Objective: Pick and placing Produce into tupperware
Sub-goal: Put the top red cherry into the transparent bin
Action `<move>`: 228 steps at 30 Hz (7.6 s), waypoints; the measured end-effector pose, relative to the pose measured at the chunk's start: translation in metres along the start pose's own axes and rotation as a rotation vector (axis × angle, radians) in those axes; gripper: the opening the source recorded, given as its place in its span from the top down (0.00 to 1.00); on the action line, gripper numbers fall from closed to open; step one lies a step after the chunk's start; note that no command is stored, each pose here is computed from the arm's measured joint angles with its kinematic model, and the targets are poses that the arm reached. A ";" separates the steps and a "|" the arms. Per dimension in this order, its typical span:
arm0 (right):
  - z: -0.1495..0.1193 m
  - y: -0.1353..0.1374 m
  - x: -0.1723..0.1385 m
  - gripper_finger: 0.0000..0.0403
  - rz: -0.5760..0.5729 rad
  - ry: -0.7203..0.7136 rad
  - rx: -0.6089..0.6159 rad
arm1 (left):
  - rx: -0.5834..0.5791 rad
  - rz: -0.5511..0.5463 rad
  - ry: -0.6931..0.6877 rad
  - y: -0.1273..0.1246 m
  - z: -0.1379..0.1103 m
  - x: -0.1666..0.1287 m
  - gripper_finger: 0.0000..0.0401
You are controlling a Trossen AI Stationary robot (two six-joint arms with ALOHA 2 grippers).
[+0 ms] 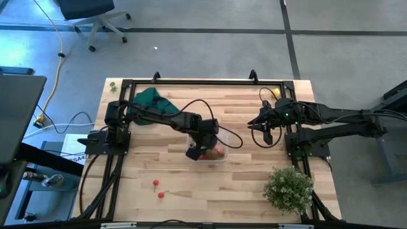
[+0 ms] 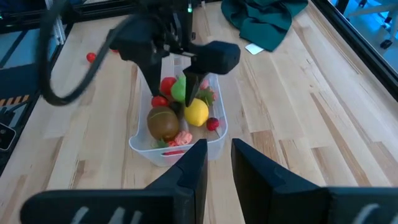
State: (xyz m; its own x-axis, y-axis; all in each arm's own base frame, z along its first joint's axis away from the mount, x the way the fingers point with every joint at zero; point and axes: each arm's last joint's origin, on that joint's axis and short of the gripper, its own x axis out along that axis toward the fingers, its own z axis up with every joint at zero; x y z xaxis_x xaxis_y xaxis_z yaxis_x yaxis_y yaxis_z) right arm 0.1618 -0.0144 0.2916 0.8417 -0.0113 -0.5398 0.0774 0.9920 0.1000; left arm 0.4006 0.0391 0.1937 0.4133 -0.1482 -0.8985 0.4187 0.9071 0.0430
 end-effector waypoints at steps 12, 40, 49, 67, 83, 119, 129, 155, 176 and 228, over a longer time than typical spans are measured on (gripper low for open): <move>0.000 0.000 0.000 0.85 0.000 0.000 0.000 | -0.081 -0.076 0.118 -0.006 0.035 -0.072 0.42; 0.000 0.000 0.000 0.85 0.000 0.000 0.000 | -0.071 0.031 0.131 -0.191 -0.008 -0.137 0.49; 0.000 0.000 0.000 0.85 0.000 0.000 0.000 | -0.108 -0.027 0.070 -0.231 -0.069 -0.091 0.46; 0.000 0.000 0.000 0.85 0.000 0.000 0.000 | 0.337 -0.147 0.081 -0.254 -0.110 -0.050 0.46; 0.000 0.000 0.000 0.85 0.000 0.000 0.000 | 0.440 -0.116 0.027 -0.253 -0.121 -0.034 0.46; 0.000 0.000 0.000 0.85 0.000 0.000 0.000 | 0.440 -0.218 0.088 -0.235 -0.121 -0.007 0.46; 0.000 0.000 0.000 0.85 0.000 -0.001 0.000 | 0.424 -0.216 0.102 -0.236 -0.120 0.003 0.46; 0.000 0.000 0.000 0.85 0.000 0.000 0.000 | 0.383 -0.219 0.103 -0.236 -0.120 0.003 0.69; 0.000 0.000 0.000 0.85 0.000 0.000 0.000 | 0.352 -0.202 0.047 -0.234 -0.112 -0.004 0.73; 0.000 0.000 0.000 0.85 0.000 -0.001 0.000 | 0.028 -0.061 0.054 -0.010 0.002 0.005 0.71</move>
State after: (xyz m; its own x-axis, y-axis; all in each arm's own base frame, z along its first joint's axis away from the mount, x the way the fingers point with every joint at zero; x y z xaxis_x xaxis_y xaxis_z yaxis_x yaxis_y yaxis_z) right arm 0.1617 -0.0145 0.2918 0.8420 -0.0116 -0.5394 0.0778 0.9919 0.1000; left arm 0.4000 0.0288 0.1898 0.3428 -0.1805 -0.9219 0.4648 0.8854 -0.0006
